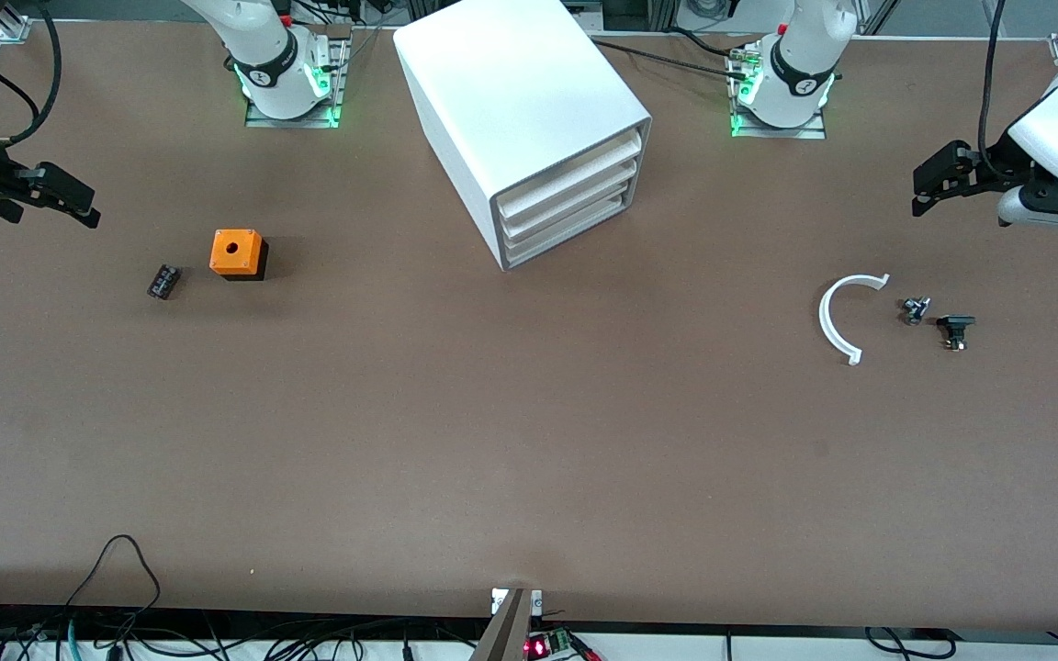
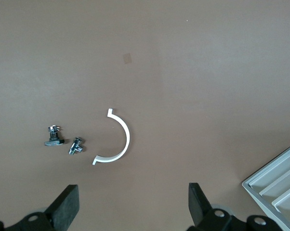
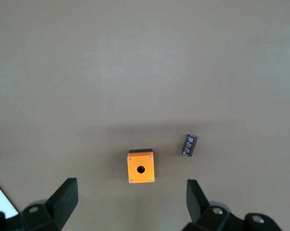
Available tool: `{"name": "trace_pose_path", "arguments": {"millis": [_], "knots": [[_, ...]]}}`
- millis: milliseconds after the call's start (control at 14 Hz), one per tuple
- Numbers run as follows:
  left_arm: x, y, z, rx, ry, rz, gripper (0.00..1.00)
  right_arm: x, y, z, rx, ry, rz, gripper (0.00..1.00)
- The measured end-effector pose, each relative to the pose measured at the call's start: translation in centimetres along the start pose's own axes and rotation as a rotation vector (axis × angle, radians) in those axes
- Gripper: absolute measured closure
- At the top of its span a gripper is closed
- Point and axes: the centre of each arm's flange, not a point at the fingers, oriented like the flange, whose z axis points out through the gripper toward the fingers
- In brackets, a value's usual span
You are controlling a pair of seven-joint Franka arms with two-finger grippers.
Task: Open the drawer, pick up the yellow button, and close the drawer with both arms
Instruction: 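Move the left gripper toward the white drawer cabinet's front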
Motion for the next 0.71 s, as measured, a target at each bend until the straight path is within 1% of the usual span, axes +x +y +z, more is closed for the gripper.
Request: {"name": "trace_pose_path", "arguments": {"millis": [714], "knots": [[0.01, 0.74, -0.07, 0.001, 0.000, 0.014, 0.00, 0.00, -0.01, 0.00, 0.000, 0.000, 0.000, 0.00]]}}
